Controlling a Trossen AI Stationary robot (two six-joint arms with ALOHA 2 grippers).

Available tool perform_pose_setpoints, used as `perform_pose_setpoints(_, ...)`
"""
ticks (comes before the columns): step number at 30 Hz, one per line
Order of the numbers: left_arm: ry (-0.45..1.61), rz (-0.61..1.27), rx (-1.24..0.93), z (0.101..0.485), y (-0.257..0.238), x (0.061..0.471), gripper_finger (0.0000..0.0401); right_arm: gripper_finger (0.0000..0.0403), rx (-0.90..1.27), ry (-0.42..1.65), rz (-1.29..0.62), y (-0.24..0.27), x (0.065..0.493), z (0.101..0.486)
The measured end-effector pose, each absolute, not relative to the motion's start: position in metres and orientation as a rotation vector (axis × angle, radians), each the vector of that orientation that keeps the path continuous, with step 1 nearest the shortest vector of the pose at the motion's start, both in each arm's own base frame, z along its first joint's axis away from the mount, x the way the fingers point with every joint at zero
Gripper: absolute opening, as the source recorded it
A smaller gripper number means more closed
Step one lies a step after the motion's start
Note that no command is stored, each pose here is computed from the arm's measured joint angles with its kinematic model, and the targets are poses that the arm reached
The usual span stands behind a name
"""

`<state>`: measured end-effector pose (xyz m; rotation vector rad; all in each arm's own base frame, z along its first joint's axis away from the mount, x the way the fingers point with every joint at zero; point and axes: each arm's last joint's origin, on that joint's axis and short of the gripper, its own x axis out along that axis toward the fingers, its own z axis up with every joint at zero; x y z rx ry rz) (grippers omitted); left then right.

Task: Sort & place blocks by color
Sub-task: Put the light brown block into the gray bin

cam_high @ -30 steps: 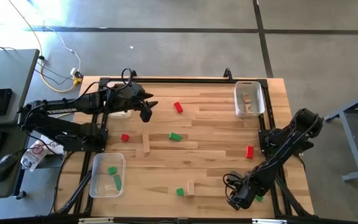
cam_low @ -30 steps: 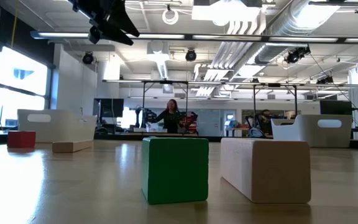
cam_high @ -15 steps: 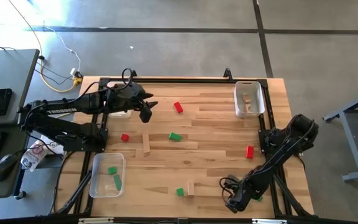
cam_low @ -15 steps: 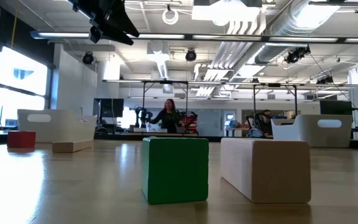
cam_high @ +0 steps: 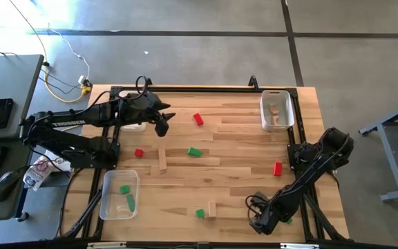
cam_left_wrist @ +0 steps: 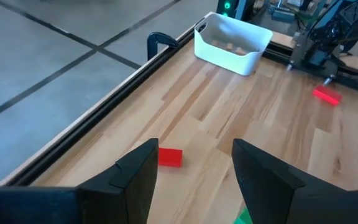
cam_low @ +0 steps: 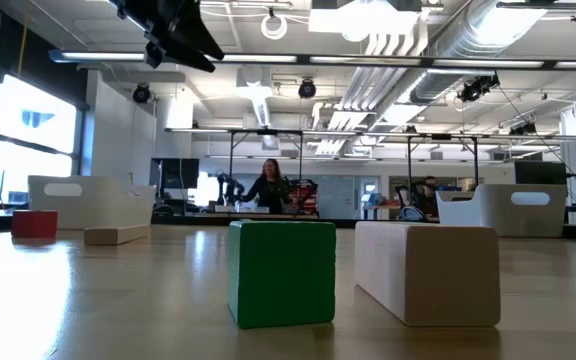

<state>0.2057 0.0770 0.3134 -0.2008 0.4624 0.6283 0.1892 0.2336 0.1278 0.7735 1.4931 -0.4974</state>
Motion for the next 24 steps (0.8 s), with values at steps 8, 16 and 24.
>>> perform_pose_setpoints(8, 0.476, 0.618, -0.16, 0.313, 0.077, 0.206, 0.0193, 0.0102, 0.802, 1.5, -0.53, 0.23, 0.192, 0.128)
perform_pose_setpoints(16, 0.493, 0.607, -0.162, 0.312, 0.076, 0.205, 0.0193, 0.0097, 0.715, 1.432, -0.596, 0.226, 0.196, 0.136)
perform_pose_setpoints(24, 0.546, 0.557, -0.179, 0.308, 0.074, 0.204, 0.0193, 0.0097, 0.56, 1.379, -0.764, 0.218, 0.203, 0.165)
